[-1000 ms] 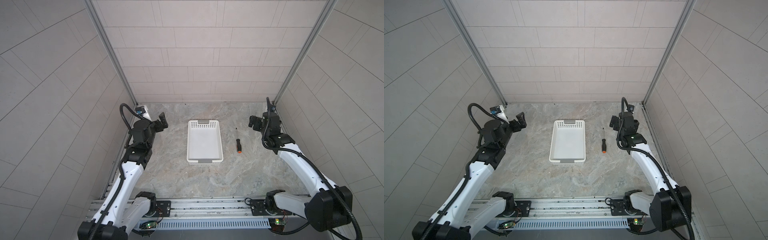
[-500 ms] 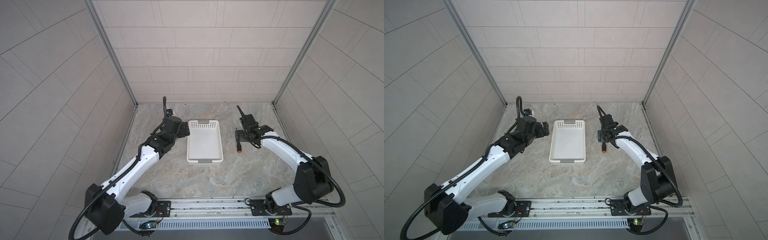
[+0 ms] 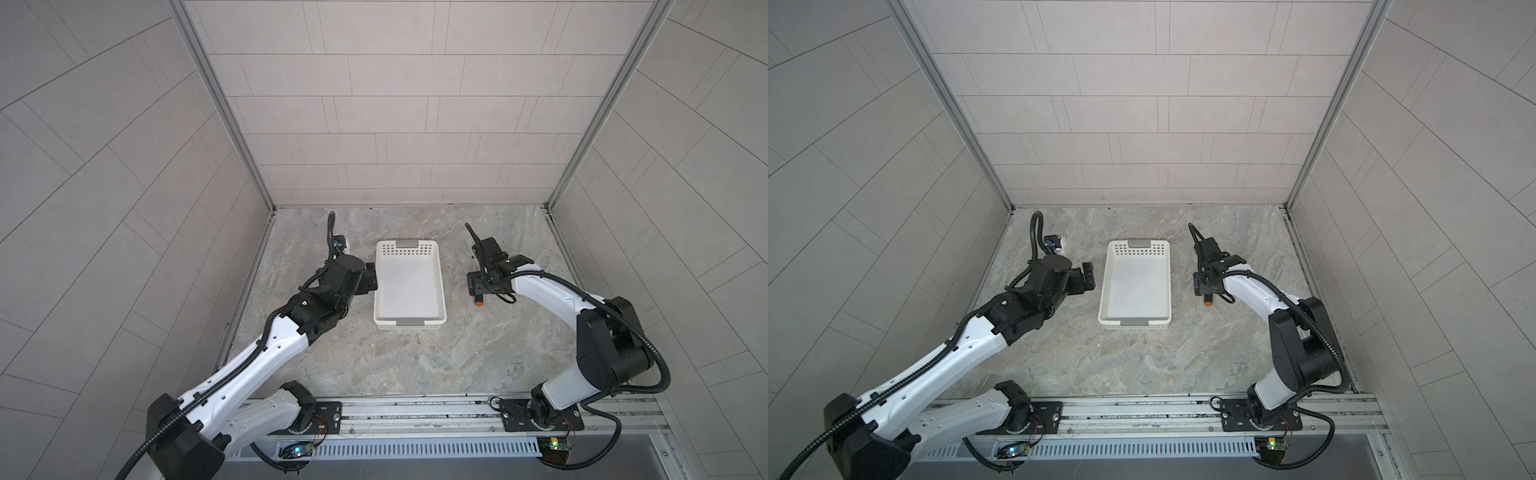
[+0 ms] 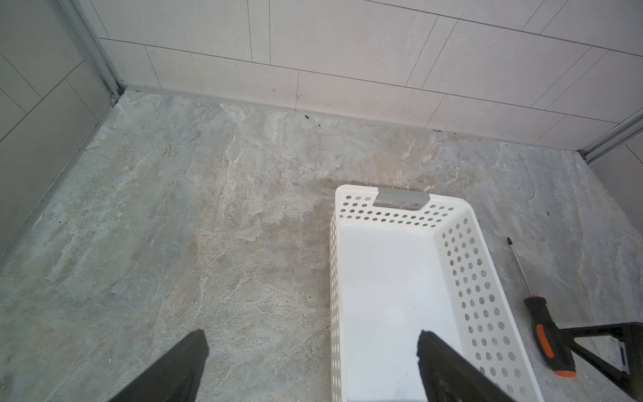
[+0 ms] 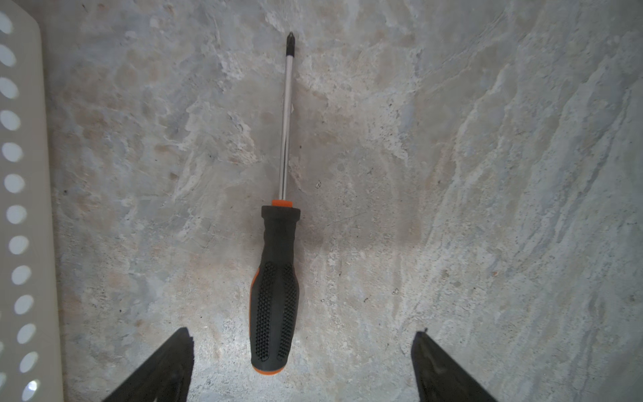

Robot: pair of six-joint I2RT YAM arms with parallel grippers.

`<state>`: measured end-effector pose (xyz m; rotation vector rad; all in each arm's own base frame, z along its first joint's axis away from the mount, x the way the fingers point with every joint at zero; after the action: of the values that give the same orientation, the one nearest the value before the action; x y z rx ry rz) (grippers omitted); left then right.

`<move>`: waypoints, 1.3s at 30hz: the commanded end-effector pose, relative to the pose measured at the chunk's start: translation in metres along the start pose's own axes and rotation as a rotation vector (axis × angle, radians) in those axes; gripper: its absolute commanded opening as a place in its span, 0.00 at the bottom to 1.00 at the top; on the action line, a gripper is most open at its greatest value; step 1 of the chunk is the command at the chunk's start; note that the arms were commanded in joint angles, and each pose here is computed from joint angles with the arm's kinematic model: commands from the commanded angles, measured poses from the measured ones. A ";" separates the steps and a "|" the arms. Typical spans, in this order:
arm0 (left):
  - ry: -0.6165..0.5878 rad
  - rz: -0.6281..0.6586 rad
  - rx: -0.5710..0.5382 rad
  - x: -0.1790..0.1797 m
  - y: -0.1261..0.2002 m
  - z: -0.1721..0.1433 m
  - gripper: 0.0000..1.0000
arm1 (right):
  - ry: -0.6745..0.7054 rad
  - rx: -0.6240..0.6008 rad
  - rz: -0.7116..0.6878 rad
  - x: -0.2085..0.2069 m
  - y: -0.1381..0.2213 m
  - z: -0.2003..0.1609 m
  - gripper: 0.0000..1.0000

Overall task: Put the screwdriver in the bin
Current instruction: Pick up the screwdriver from the middle-right of the table.

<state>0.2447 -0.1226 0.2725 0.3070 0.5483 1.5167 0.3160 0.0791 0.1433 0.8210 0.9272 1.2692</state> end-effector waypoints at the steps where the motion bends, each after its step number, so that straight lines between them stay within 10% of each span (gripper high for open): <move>1: -0.015 0.063 0.002 0.006 -0.005 -0.005 1.00 | -0.013 0.025 0.011 0.002 -0.010 -0.002 0.88; 39: -0.018 0.064 -0.001 0.007 -0.005 -0.005 1.00 | -0.101 0.138 0.139 0.006 -0.055 -0.008 0.33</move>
<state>0.2484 -0.1226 0.2663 0.3409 0.5371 1.5418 0.3310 0.0792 0.0951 1.0518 0.8853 1.2985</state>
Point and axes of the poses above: each gripper's point midway between its finger pads, its own y axis back along the fingers, its own x axis along the line the jaws close on, z = x × y, the point moved 7 cm from there along y, back along the fingers
